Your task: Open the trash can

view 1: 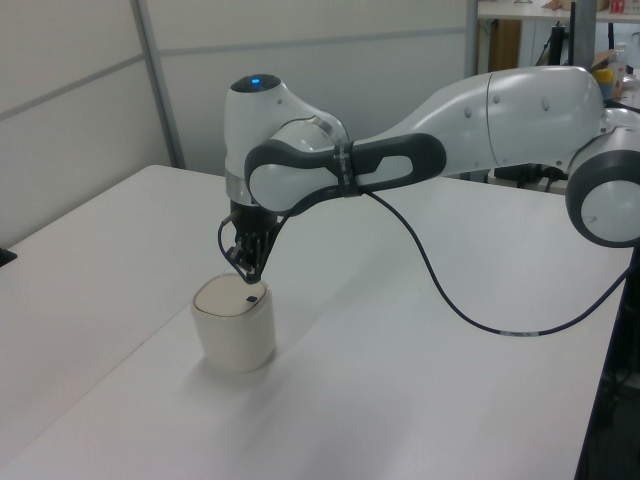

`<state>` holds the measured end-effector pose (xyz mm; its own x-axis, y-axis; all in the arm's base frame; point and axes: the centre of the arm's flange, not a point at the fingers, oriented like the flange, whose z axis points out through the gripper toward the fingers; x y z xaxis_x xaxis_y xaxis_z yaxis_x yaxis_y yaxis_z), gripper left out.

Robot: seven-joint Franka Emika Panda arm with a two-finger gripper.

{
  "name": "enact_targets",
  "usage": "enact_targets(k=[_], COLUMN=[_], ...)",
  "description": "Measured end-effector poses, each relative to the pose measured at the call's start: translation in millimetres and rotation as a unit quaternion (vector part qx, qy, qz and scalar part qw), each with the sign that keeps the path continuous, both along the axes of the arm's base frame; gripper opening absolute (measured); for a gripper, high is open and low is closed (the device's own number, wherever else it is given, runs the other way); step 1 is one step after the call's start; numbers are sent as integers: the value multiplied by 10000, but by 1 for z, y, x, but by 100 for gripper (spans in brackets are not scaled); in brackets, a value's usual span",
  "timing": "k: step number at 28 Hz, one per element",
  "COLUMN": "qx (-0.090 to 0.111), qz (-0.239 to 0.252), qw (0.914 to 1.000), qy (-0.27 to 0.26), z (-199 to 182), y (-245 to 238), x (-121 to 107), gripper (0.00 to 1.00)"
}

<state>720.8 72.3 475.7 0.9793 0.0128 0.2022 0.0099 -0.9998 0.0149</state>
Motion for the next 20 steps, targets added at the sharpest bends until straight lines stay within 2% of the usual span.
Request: enact_targets(k=[20], qx=[-156], qz=[119], qw=[9996], qy=[179], z=[-32], y=[10], x=[5], gripper=[1])
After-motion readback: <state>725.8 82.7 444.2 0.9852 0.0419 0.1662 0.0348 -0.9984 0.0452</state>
